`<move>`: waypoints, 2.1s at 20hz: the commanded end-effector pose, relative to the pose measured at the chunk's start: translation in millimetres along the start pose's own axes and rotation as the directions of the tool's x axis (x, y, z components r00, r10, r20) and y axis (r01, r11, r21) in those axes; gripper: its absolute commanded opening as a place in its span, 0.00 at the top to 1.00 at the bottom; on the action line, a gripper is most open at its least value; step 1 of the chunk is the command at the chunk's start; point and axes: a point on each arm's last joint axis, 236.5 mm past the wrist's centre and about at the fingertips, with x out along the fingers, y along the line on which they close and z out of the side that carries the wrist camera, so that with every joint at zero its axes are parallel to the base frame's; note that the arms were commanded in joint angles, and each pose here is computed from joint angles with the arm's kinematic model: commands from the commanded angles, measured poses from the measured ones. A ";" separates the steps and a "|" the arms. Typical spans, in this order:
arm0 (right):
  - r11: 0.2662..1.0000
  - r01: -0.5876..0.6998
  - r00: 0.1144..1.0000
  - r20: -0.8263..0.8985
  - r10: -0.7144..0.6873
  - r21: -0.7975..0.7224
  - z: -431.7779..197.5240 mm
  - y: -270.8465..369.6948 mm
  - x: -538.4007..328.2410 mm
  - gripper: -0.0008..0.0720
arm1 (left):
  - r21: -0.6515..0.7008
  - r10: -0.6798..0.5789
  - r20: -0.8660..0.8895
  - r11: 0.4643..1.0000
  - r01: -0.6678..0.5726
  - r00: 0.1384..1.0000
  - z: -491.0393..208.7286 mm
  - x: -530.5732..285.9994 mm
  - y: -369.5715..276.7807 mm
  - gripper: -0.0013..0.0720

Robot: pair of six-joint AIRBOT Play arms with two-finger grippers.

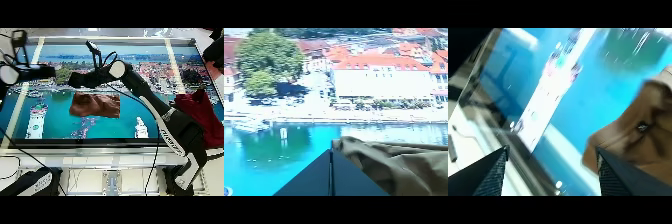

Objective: Fold the shirts.

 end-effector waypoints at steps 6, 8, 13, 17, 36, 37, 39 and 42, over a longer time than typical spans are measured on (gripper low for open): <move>0.843 0.537 0.811 -0.290 -0.508 0.028 -21.3 -215.1 -160.8 0.18 | -0.020 0.033 -0.002 0.999 -0.034 0.999 -1.2 -16.1 17.0 0.96; 0.808 0.563 0.789 -0.404 -0.462 0.176 -59.0 -259.5 -171.9 0.18 | -0.021 0.033 -0.002 0.999 -0.033 0.999 -1.3 -15.9 16.8 0.96; 0.795 0.296 0.894 -0.446 -0.037 0.530 -128.0 -276.5 -102.7 0.18 | -0.038 0.004 -0.034 0.999 -0.005 0.999 -9.0 -6.9 9.9 0.96; 0.796 0.312 0.909 -0.406 -0.091 0.519 -132.3 -292.4 -63.6 0.18 | -0.041 0.002 -0.073 0.999 -0.005 0.997 -18.8 5.7 10.6 0.96; 0.972 -0.003 0.989 -0.145 0.038 0.233 30.3 -148.8 -149.2 0.97 | -0.045 0.001 -0.105 0.999 -0.006 0.994 -28.3 16.0 11.7 0.96; 0.969 0.021 0.999 -0.044 -0.010 0.248 58.5 -157.7 -187.1 0.97 | -0.045 0.001 -0.104 0.999 -0.005 0.995 -28.1 15.9 11.6 0.96; 0.948 0.067 0.989 0.103 -0.104 0.310 88.1 -185.1 -252.4 0.97 | -0.067 -0.025 -0.100 0.998 0.018 0.995 -27.3 15.9 5.6 0.96; 0.900 0.140 0.941 0.226 -0.250 0.412 95.0 -236.2 -355.9 0.97 | -0.100 -0.066 -0.094 0.993 0.056 0.993 -25.7 15.6 -4.1 0.96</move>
